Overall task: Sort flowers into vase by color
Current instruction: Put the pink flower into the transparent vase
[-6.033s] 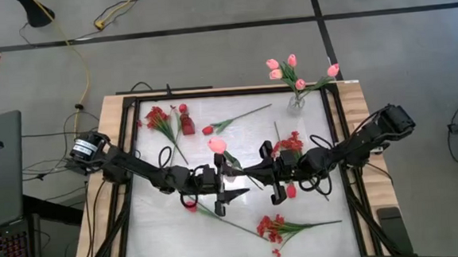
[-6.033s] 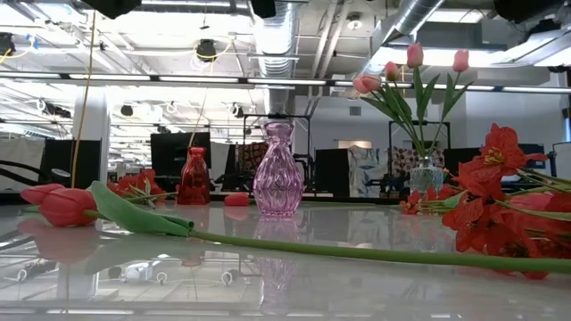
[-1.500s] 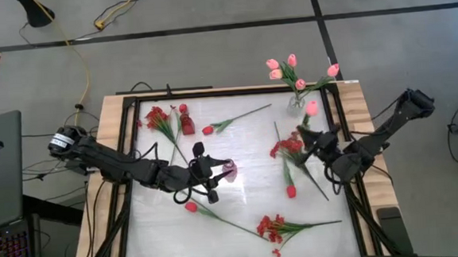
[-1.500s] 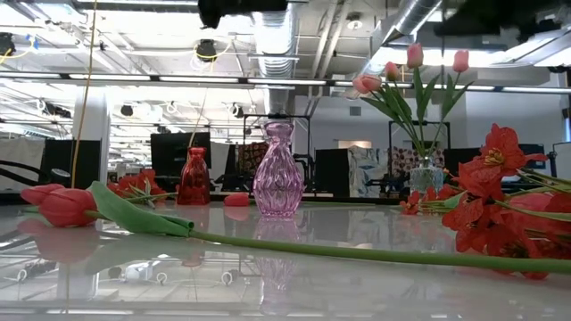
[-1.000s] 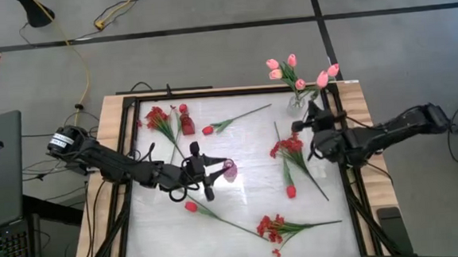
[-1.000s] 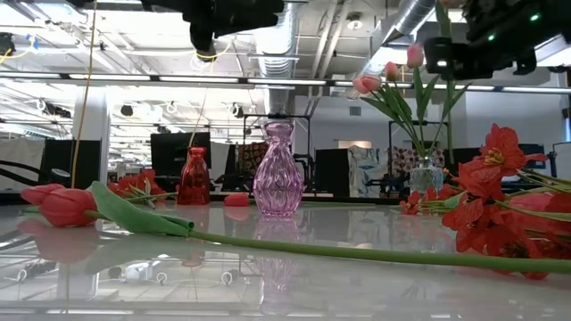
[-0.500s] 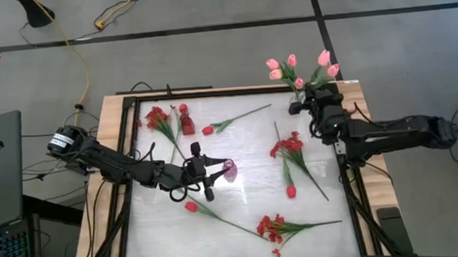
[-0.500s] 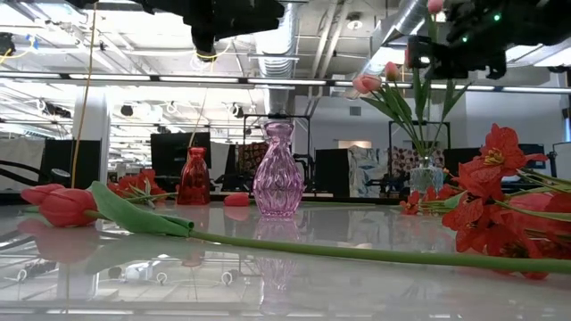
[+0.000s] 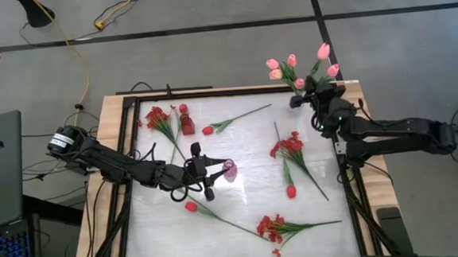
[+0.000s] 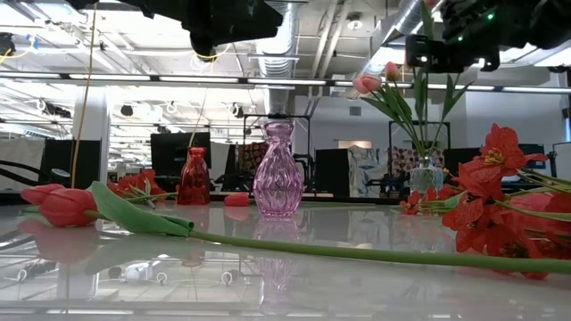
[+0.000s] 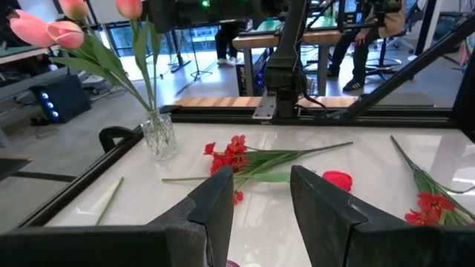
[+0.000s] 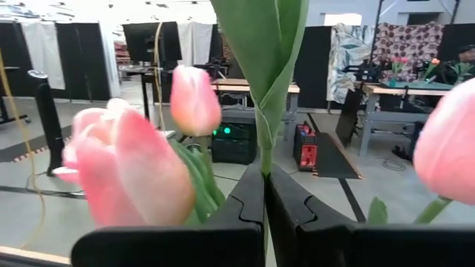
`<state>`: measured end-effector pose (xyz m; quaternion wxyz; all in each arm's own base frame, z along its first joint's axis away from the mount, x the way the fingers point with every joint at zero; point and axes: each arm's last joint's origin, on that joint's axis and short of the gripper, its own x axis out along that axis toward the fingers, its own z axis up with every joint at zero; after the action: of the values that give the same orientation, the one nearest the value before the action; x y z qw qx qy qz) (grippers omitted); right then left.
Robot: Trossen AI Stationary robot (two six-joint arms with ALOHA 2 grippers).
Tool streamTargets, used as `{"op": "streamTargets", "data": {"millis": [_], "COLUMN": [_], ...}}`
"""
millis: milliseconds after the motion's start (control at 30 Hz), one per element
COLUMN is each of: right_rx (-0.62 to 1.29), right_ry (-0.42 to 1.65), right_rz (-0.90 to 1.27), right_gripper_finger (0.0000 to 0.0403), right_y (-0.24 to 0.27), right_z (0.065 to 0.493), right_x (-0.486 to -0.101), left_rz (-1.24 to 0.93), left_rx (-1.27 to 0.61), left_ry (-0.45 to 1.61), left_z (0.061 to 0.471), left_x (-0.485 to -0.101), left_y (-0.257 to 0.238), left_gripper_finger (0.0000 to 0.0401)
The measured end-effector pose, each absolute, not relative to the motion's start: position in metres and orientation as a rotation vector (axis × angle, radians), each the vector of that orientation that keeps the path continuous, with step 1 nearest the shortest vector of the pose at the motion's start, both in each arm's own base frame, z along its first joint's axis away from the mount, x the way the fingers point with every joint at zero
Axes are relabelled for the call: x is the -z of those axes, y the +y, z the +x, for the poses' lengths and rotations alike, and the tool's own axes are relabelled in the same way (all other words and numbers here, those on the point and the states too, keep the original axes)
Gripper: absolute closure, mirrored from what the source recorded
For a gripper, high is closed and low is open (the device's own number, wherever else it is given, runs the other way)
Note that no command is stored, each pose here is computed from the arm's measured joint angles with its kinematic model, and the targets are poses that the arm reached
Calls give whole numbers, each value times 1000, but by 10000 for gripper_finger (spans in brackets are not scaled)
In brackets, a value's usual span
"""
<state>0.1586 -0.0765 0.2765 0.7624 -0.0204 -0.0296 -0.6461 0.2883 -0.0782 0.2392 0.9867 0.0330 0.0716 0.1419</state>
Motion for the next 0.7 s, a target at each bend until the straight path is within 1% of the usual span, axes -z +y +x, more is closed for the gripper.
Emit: {"op": "streamTargets", "data": {"millis": [200, 367, 700], "right_rx": [1433, 1442, 1459], "right_ry": [-38, -54, -45], "right_rz": [-54, -9, -12], "right_gripper_finger": [375, 375, 375], "right_y": [-82, -87, -92], "right_z": [158, 161, 158], "right_x": [-273, -261, -248], "left_rz": [65, 65, 64], "left_rx": [-285, -285, -285], "left_ry": [144, 145, 149], "left_z": [288, 288, 288], "left_x": [-239, -239, -239], "left_y": [-78, -78, -78], "left_gripper_finger": [277, 277, 277]}}
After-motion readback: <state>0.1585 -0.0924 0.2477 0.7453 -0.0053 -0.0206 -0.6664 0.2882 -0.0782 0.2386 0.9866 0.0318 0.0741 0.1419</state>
